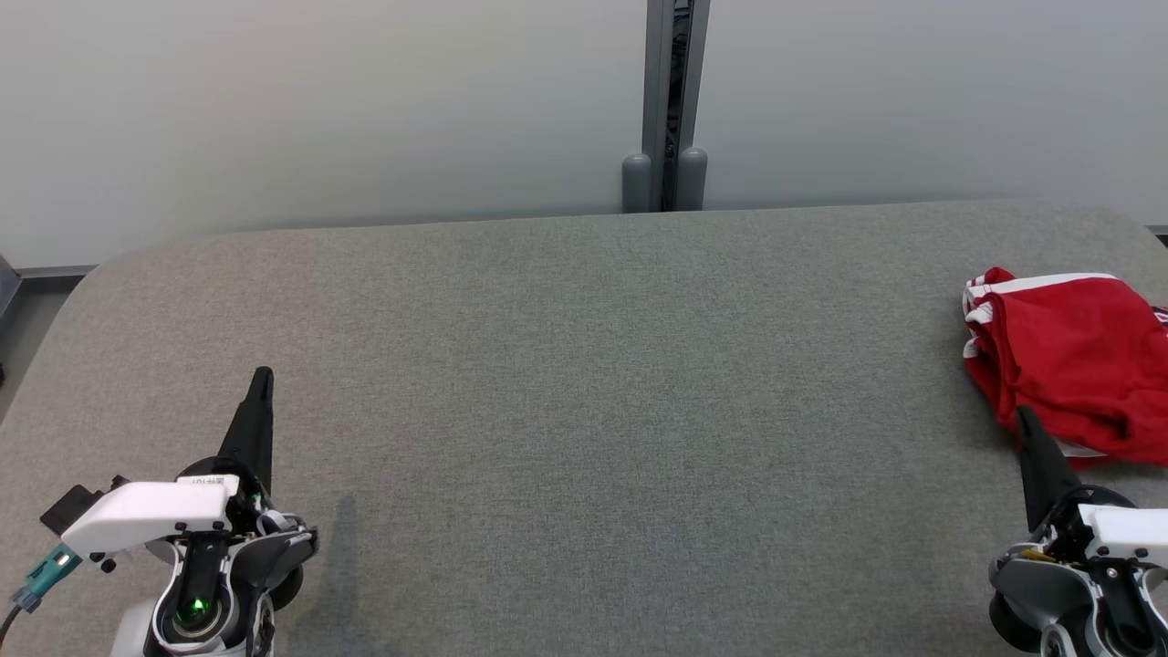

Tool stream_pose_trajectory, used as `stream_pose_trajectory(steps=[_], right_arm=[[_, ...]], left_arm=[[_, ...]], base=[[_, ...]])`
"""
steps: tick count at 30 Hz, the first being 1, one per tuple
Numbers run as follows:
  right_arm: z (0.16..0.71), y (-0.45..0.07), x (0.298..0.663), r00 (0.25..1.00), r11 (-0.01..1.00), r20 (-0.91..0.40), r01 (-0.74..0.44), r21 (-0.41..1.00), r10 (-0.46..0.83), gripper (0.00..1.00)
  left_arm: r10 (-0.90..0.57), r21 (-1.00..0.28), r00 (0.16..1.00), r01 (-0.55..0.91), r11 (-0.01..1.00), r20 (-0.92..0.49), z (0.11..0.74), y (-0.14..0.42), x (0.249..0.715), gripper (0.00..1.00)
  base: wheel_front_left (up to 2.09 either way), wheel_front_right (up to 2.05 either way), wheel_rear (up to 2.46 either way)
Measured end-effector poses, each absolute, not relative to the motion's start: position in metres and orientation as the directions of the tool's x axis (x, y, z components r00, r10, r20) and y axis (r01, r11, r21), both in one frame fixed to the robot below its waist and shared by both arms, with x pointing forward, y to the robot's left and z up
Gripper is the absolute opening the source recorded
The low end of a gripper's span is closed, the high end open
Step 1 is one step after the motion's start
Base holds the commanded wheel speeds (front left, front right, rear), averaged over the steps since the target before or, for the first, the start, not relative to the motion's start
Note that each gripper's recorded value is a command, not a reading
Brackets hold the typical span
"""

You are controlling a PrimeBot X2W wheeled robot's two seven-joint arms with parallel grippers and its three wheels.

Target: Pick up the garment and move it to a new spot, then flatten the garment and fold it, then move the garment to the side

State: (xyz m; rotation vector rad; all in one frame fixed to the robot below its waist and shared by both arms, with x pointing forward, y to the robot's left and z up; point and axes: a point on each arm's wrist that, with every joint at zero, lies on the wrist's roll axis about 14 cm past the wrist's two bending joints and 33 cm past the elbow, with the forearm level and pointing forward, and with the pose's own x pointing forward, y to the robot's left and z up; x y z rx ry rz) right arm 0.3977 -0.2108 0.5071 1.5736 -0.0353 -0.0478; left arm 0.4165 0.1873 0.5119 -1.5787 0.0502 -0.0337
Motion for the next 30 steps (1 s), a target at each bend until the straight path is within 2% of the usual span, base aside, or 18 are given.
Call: stream_pose_trajectory(steps=[30], right_arm=[[0.5071, -0.2107, 0.3977, 0.999, -0.004, -0.008, 0.008, 1.0, -0.053, 0.0]], left_arm=[[-0.053, -1.0, 0.999, -0.011, -0.008, -0.01, 0.5119, 0.1873, 0.4165, 0.0]], base=[[0.0, 0.0, 0.0]])
